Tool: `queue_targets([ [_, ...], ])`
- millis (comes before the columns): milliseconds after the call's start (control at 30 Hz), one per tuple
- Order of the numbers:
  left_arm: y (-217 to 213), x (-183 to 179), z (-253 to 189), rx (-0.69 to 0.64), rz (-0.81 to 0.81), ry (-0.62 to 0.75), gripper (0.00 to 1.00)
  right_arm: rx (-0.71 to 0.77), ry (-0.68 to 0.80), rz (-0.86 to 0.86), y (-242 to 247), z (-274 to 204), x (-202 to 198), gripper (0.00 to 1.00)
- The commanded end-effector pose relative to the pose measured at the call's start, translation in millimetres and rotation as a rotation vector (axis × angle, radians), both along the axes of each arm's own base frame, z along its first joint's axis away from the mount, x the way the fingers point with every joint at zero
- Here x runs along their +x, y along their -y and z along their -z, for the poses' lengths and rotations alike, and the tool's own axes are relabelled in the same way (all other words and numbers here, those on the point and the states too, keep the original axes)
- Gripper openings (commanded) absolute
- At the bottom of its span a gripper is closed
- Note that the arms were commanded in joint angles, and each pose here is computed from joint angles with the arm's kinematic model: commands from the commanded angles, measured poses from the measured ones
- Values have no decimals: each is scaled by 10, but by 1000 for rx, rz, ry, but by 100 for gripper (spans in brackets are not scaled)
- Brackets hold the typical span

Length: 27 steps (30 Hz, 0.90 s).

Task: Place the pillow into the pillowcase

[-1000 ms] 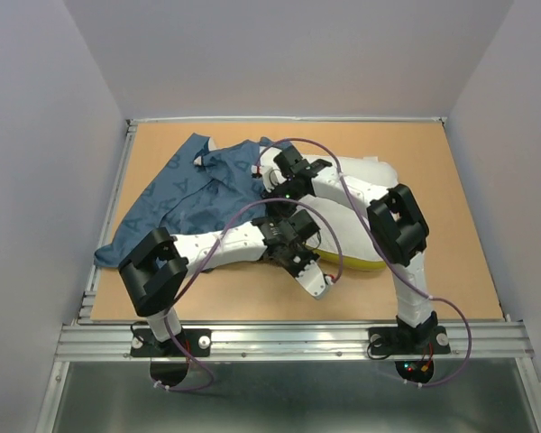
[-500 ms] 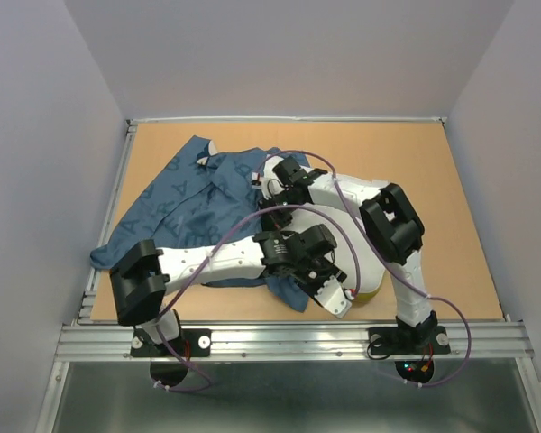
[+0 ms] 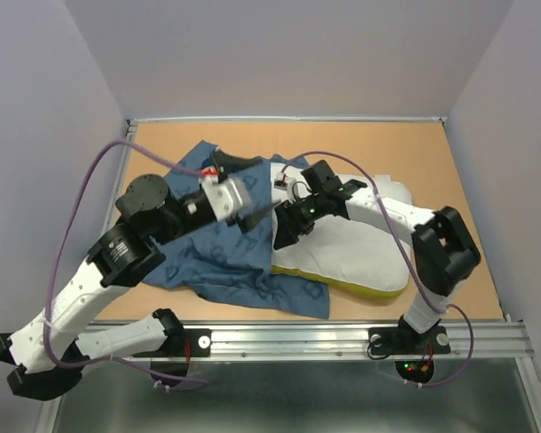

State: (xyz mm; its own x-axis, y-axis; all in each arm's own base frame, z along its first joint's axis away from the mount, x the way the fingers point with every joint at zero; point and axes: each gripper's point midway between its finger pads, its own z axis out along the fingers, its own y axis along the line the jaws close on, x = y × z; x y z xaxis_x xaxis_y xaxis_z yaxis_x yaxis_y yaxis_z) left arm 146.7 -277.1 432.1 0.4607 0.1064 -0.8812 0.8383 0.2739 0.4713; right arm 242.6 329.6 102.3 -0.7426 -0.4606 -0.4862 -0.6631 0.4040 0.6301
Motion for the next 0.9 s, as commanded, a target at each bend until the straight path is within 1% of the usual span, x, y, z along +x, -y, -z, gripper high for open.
queue_targets([
  [0, -278, 1115, 81, -129, -392, -340, 84, 90, 240, 43, 174, -773, 98, 82],
  [100, -434, 1552, 137, -159, -494, -413, 83, 78, 297, 126, 401, -1005, 306, 81],
  [133, -490, 1849, 225, -153, -554, -450, 83, 63, 331, 208, 602, -1080, 539, 81],
  [167, -489, 1987, 275, -138, -572, -460, 81, 45, 353, 256, 708, -1108, 677, 81],
  [200, -499, 2149, 352, -115, -620, -465, 81, 27, 409, 288, 799, -1180, 853, 81],
  [233, -498, 2269, 301, -100, -648, -459, 80, -45, 457, 355, 982, -1116, 1095, 83],
  [267, -408, 2549, 636, -26, -684, -510, 79, -79, 472, 386, 1076, -1082, 1221, 84],
  [300, -372, 2679, 750, 15, -694, -523, 77, -109, 474, 398, 1108, -991, 1378, 84],
  [333, -269, 2890, 951, 68, -696, -572, 76, -149, 491, 417, 1202, -915, 1514, 86],
  [367, -207, 2990, 1073, 100, -691, -595, 73, -167, 494, 427, 1227, -872, 1597, 87],
  [400, -130, 3063, 1153, 124, -669, -614, 72, -193, 466, 420, 1237, -689, 1674, 88],
  [433, -60, 3123, 1097, 125, -643, -621, 72, -190, 489, 402, 1221, -703, 1758, 89],
  [467, 52, 3244, 1407, 177, -624, -662, 70, -194, 477, 397, 1201, -635, 1805, 91],
  [567, 201, 3452, 1687, 197, -589, -701, 71, -213, 470, 370, 1172, -428, 1950, 95],
  [633, 269, 3534, 1769, 204, -565, -705, 72, -230, 469, 371, 1175, -284, 2039, 96],
  [667, 301, 3578, 1971, 233, -562, -731, 72, -235, 477, 376, 1183, -253, 2081, 96],
  [733, 320, 3610, 2127, 249, -548, -760, 72, -235, 459, 373, 1176, -161, 2100, 96],
  [800, 324, 3634, 2391, 283, -557, -797, 72, -229, 445, 365, 1148, -107, 2095, 96],
  [867, 262, 3689, 2617, 297, -585, -829, 72, -216, 419, 343, 1113, -18, 2053, 92],
])
